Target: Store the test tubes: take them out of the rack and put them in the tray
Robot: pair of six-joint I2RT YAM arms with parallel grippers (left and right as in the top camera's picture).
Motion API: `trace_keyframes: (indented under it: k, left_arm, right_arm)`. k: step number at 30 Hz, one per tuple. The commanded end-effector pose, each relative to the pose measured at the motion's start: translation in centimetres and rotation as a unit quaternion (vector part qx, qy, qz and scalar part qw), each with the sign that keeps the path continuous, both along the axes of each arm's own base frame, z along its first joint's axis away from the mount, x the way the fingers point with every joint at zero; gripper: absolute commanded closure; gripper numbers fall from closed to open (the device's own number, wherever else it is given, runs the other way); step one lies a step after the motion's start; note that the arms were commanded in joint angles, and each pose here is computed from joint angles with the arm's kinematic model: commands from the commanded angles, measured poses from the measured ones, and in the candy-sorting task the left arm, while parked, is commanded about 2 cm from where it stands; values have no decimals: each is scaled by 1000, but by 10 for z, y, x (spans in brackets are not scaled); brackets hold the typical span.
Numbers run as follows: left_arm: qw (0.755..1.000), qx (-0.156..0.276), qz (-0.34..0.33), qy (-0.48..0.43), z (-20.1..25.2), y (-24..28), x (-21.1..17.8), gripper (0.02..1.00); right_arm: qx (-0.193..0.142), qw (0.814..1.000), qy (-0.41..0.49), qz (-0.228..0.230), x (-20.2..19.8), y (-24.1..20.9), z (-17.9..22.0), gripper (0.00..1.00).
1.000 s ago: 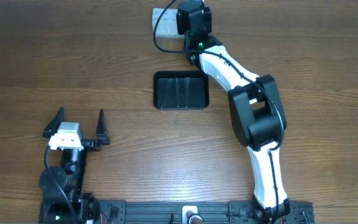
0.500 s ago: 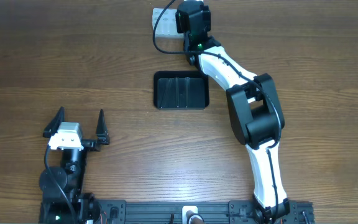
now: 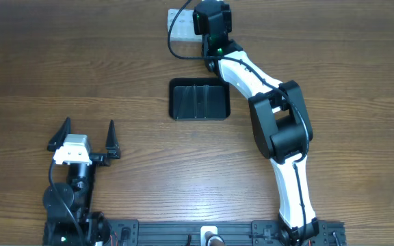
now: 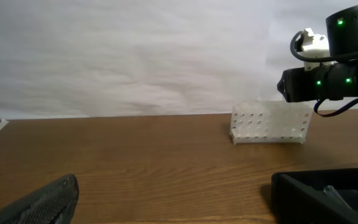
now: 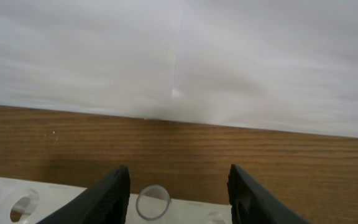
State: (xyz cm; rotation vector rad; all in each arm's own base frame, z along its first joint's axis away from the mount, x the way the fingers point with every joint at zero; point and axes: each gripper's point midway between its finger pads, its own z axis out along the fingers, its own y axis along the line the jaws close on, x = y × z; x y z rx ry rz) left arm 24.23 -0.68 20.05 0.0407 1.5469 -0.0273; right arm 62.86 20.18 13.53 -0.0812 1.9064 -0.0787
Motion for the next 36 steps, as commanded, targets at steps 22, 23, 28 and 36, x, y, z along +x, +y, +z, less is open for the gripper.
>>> trace_keyframes:
  k: [22,23,28,36]
  left_arm:
    - [1000,7,-2,-3,0,0,0,18]
    - [1000,7,-2,-3,0,0,0,18]
    - [1000,7,-2,-3,0,0,0,18]
    - [1000,7,-2,-3,0,0,0,18]
  right_arm:
    - [2,1000,-17,-26,16,-19,-17,465]
    - [4,999,-22,-26,17,-18,-14,463]
    - [13,999,-36,-24,19,-16,-8,481]
    - [14,999,-35,-19,18,-13,-8,645]
